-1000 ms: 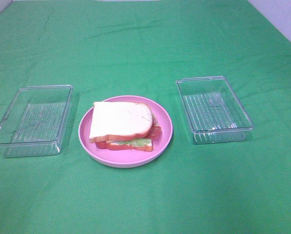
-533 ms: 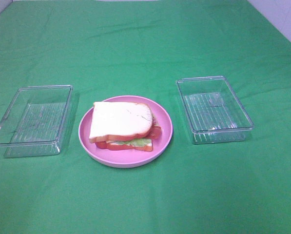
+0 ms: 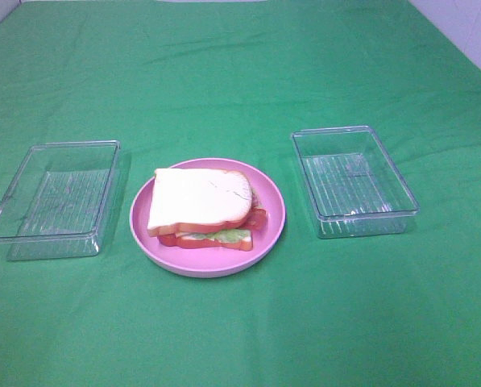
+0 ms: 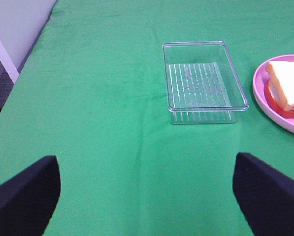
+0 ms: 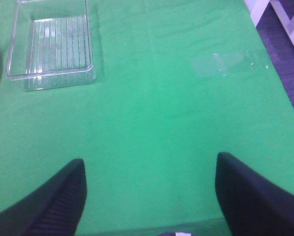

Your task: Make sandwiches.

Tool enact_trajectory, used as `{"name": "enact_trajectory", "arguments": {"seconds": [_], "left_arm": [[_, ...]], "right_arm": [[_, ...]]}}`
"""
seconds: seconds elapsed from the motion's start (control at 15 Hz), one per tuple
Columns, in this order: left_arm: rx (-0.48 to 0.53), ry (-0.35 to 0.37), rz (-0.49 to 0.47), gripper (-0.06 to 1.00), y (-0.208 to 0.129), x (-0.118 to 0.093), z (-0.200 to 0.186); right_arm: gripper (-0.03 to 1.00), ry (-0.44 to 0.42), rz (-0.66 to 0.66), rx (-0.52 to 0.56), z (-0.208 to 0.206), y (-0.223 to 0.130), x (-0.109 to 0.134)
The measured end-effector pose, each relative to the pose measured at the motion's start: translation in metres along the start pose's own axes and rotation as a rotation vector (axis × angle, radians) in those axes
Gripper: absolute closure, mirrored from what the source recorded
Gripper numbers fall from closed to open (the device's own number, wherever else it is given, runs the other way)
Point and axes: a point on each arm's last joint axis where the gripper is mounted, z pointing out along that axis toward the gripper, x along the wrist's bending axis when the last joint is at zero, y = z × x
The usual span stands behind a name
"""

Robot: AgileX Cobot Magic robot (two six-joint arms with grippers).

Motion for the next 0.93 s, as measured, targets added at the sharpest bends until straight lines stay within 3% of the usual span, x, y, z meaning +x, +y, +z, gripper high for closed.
{"name": "enact_trajectory", "arguments": {"seconds": [0.27,0.73,0.93], "left_arm": [[0.000,-0.003,-0.001,0.06,0.000,0.000,0.000],[0.000,-0.003,-0.001,0.06,0.000,0.000,0.000],[0.000,-0.003,-0.001,0.06,0.000,0.000,0.000]], "right_arm": [[0.26,-0.002,0.001,-0.145,-0.012,-0.027,0.000],[0.26,-0.003,0.001,-0.150,-0.009,-0.029,0.000],[0.14,-0.003,0.001,-0.150,-0.009,-0.029,0.000]]}}
